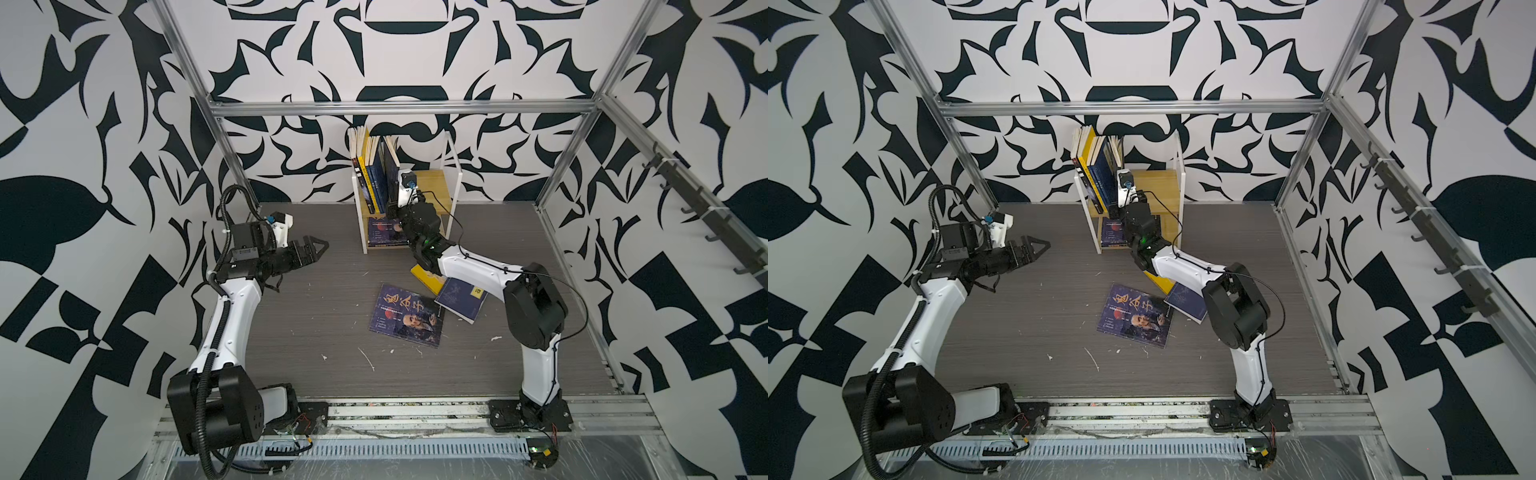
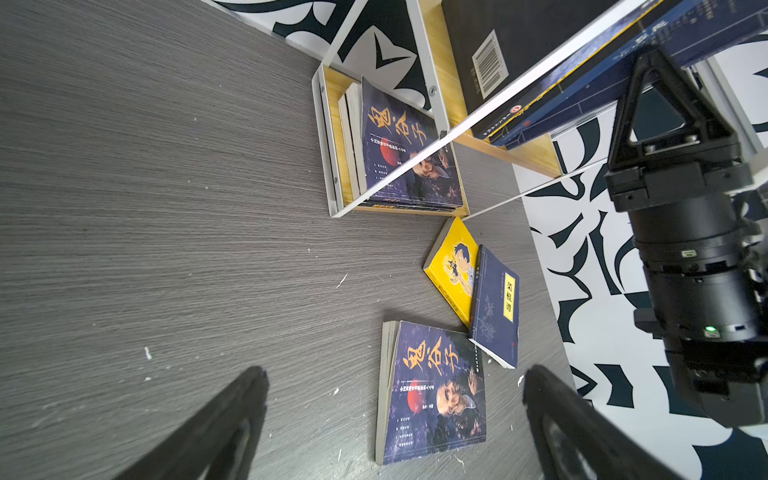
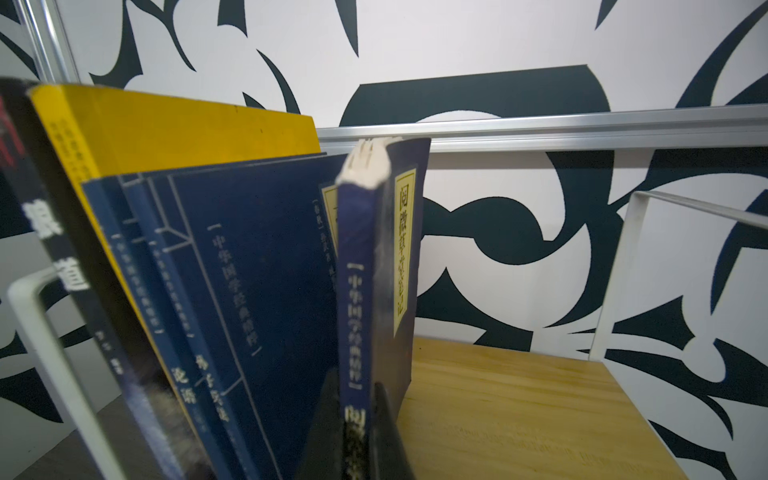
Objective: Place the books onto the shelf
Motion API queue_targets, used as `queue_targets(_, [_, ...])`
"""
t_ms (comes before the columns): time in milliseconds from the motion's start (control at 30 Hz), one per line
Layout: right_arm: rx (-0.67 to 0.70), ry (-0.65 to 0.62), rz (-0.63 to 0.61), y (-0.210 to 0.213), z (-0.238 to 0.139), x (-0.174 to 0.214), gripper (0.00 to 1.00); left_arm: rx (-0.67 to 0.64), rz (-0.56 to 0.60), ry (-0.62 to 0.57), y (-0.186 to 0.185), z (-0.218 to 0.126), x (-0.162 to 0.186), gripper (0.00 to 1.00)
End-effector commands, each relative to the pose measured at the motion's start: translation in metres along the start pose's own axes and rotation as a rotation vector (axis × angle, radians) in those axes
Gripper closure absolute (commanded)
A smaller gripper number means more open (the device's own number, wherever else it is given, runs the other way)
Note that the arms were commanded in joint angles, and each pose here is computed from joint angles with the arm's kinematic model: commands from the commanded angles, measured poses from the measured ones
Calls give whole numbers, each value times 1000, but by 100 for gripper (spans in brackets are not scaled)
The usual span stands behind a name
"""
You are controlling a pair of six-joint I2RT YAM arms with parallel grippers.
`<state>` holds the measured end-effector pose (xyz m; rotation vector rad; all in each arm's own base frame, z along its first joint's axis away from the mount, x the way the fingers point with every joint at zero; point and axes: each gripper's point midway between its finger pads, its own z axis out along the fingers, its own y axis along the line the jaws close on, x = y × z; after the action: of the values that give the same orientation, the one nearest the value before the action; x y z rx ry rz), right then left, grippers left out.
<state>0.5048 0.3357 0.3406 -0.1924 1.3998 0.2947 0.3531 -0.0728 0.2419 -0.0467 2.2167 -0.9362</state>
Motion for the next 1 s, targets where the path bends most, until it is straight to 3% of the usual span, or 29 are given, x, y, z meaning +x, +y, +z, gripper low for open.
queue_targets(0, [-64,-64,27,17,-7,-27,91,19,9,-13,-2,-2,-2,0])
queue_targets(633, [-160,0,-55,27,-28,-19,68,16,-1,-20,0,-3,-3,0])
queue_targets(967, [-189,114,-19,18,-84,-7,67,19,-14,-11,3,0,-1,0])
